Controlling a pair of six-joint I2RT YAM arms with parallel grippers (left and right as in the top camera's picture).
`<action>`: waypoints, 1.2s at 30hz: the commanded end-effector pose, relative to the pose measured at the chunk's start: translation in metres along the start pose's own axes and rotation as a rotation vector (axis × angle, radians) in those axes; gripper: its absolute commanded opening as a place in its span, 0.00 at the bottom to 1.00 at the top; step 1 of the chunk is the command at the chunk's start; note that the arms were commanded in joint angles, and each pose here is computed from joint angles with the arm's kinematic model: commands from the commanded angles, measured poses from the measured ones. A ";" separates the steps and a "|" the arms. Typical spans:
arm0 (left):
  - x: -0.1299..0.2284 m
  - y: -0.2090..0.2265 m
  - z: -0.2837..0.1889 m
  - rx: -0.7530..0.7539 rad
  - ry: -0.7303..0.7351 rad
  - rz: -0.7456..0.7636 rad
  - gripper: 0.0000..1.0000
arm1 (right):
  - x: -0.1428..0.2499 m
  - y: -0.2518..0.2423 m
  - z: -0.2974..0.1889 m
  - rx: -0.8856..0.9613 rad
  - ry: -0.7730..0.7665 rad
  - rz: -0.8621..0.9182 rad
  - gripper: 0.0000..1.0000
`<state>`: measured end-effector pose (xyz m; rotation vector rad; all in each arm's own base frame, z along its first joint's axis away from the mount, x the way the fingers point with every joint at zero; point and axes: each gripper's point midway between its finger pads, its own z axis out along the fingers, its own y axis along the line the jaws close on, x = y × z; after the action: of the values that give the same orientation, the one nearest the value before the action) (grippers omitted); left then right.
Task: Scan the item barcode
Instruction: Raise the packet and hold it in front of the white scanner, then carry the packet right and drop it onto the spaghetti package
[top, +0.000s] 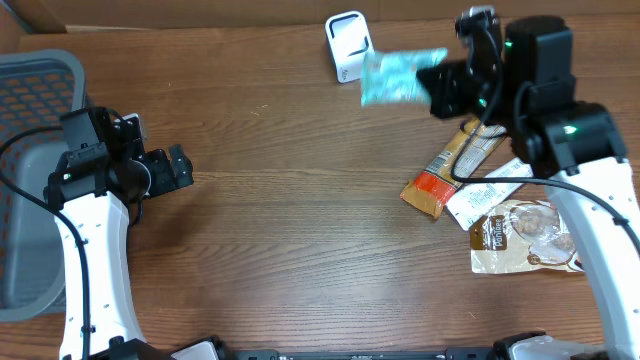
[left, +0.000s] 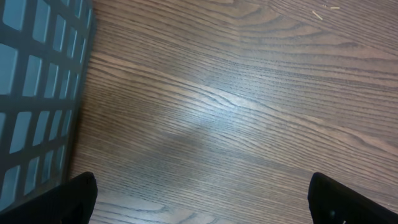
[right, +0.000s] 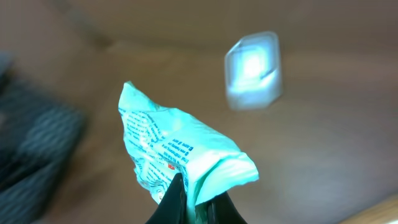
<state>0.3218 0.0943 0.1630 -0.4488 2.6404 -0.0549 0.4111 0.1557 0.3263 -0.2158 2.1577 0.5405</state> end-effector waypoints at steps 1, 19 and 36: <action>-0.002 -0.002 -0.002 0.008 -0.008 0.021 1.00 | -0.028 -0.041 0.017 0.356 -0.125 -0.097 0.04; -0.002 -0.002 -0.002 0.007 -0.008 0.021 1.00 | -0.051 -0.050 0.184 0.759 -0.266 -1.074 0.04; -0.002 -0.002 -0.002 0.008 -0.008 0.021 1.00 | 0.014 -0.049 0.265 0.721 -0.178 -1.438 0.04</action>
<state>0.3218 0.0944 0.1631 -0.4487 2.6401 -0.0548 0.6086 0.2235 0.1570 -1.0540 1.4341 -0.9442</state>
